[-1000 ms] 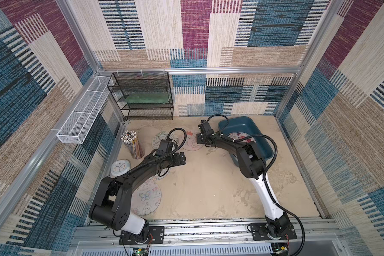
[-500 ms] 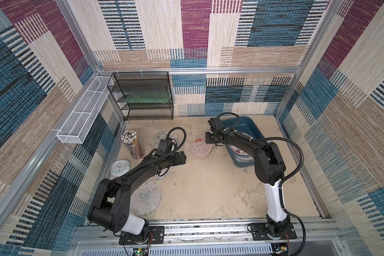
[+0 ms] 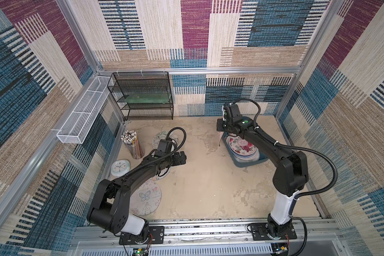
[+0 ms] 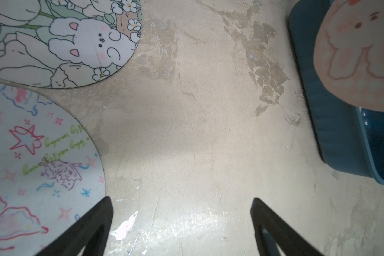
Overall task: Put the coasters into the storage box
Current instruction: Place the coaster in the storage box, then move the storage box to the center of the board.
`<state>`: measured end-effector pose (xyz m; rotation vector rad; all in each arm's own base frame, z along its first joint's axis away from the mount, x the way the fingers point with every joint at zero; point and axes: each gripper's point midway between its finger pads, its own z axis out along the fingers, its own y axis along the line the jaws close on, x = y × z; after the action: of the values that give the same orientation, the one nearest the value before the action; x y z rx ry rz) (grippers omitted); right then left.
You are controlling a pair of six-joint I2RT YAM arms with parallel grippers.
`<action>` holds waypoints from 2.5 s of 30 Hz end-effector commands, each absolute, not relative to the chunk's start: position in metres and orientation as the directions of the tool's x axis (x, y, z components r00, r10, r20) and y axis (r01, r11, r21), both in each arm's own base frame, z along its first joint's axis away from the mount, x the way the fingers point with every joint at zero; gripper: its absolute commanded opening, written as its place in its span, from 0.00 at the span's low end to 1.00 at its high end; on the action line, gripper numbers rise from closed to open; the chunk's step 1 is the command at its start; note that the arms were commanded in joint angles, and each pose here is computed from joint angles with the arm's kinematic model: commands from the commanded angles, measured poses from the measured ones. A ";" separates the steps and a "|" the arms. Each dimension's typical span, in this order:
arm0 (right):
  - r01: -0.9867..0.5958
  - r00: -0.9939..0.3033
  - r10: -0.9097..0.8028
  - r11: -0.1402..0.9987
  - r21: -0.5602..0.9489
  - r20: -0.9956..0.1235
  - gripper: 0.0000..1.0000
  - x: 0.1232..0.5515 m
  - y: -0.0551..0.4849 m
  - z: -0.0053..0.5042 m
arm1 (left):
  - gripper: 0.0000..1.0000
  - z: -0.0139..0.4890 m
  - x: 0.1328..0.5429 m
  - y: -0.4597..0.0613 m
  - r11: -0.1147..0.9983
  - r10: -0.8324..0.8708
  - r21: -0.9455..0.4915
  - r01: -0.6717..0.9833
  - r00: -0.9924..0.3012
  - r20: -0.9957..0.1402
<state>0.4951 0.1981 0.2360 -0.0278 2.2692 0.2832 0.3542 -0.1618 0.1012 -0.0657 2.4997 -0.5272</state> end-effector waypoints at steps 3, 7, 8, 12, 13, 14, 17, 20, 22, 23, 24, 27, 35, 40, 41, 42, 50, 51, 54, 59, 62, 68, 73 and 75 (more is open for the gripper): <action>-0.080 -0.586 0.114 0.977 0.197 -0.803 0.00 0.496 0.165 0.273 | 0.96 0.104 0.357 -0.164 0.918 -0.151 -0.386 0.089 -0.821 -0.550; -0.028 -0.566 0.171 0.974 0.226 -0.806 0.00 0.501 0.129 0.274 | 0.96 0.104 0.357 -0.166 0.912 -0.158 -0.400 0.091 -0.822 -0.548; -0.015 -0.565 0.191 0.970 0.241 -0.802 0.00 0.502 0.121 0.271 | 0.96 0.104 0.357 -0.166 0.911 -0.160 -0.402 0.090 -0.822 -0.547; 0.046 -0.582 0.246 0.962 0.270 -0.775 0.00 0.506 0.088 0.243 | 0.96 0.103 0.356 -0.166 0.911 -0.160 -0.404 0.089 -0.824 -0.544; 0.069 -0.594 0.256 0.961 0.269 -0.763 0.00 0.506 0.080 0.231 | 0.96 0.103 0.355 -0.166 0.911 -0.161 -0.403 0.088 -0.824 -0.543; 0.088 -0.606 0.263 0.960 0.265 -0.751 0.00 0.506 0.074 0.221 | 0.96 0.102 0.354 -0.165 0.911 -0.161 -0.404 0.087 -0.825 -0.542; 0.162 -0.652 0.277 0.960 0.227 -0.706 0.00 0.502 0.056 0.182 | 0.96 0.102 0.353 -0.165 0.910 -0.162 -0.406 0.087 -0.825 -0.541; 0.238 -0.682 0.299 0.954 0.184 -0.668 0.00 0.493 0.036 0.151 | 0.96 0.102 0.353 -0.165 0.910 -0.164 -0.406 0.085 -0.826 -0.540; 0.269 -0.687 0.311 0.948 0.167 -0.657 0.00 0.487 0.026 0.142 | 0.96 0.103 0.353 -0.165 0.911 -0.161 -0.404 0.087 -0.824 -0.542; 0.268 -0.688 0.312 0.948 0.169 -0.655 0.00 0.485 0.025 0.140 | 0.96 0.104 0.353 -0.165 0.911 -0.161 -0.403 0.088 -0.823 -0.544; 0.259 -0.687 0.309 0.950 0.176 -0.657 0.00 0.484 0.026 0.142 | 0.96 0.103 0.353 -0.164 0.912 -0.160 -0.401 0.087 -0.824 -0.544; 0.209 -0.677 0.293 0.956 0.206 -0.675 0.00 0.490 0.037 0.157 | 0.96 0.104 0.354 -0.164 0.912 -0.161 -0.401 0.087 -0.822 -0.546; 0.044 -0.625 0.244 0.960 0.278 -0.742 0.00 0.513 0.081 0.211 | 0.96 0.103 0.353 -0.165 0.910 -0.166 -0.407 0.085 -0.824 -0.542; 0.026 -0.603 0.251 0.955 0.297 -0.757 0.00 0.526 0.091 0.218 | 0.96 0.105 0.352 -0.165 0.908 -0.167 -0.409 0.087 -0.822 -0.545; 0.040 -0.604 0.261 0.953 0.299 -0.753 0.00 0.527 0.088 0.213 | 0.96 0.106 0.351 -0.164 0.909 -0.167 -0.408 0.087 -0.821 -0.546; 0.051 -0.608 0.268 0.953 0.300 -0.747 0.00 0.529 0.085 0.208 | 0.96 0.106 0.351 -0.164 0.909 -0.166 -0.406 0.088 -0.819 -0.549; 0.257 -0.701 0.346 0.938 0.232 -0.624 0.00 0.512 0.034 0.121 | 0.96 0.107 0.350 -0.161 0.914 -0.163 -0.397 0.087 -0.816 -0.555; 0.270 -0.705 0.350 0.937 0.223 -0.617 0.00 0.507 0.031 0.115 | 0.96 0.106 0.350 -0.161 0.915 -0.162 -0.395 0.087 -0.815 -0.556; 0.302 -0.719 0.359 0.932 0.199 -0.595 0.03 0.495 0.022 0.099 | 0.96 0.107 0.352 -0.161 0.917 -0.163 -0.391 0.085 -0.813 -0.559; 0.303 -0.739 0.349 0.936 0.179 -0.576 0.21 0.486 0.022 0.089 | 0.96 0.110 0.353 -0.165 0.906 -0.167 -0.411 0.101 -0.806 -0.568; 0.297 -0.735 0.341 0.939 0.173 -0.586 0.46 0.486 0.024 0.095 | 0.96 0.111 0.353 -0.165 0.904 -0.168 -0.414 0.105 -0.804 -0.571; 0.226 -0.724 0.296 0.955 0.192 -0.623 0.74 0.484 0.050 0.119 | 0.97 0.112 0.357 -0.161 0.908 -0.183 -0.410 0.088 -0.797 -0.575; 0.051 -0.742 0.212 0.964 0.262 -0.636 0.94 0.482 0.106 0.132 | 0.97 0.113 0.359 -0.157 0.906 -0.204 -0.418 0.068 -0.795 -0.572; -0.043 -0.748 0.183 0.946 0.322 -0.638 0.99 0.480 0.133 0.135 | 0.97 0.113 0.359 -0.154 0.909 -0.206 -0.412 0.062 -0.793 -0.573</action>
<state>0.4768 0.1009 0.1222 0.2140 2.4304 0.2523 0.3549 -0.1539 0.1065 -0.0910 2.4558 -0.5388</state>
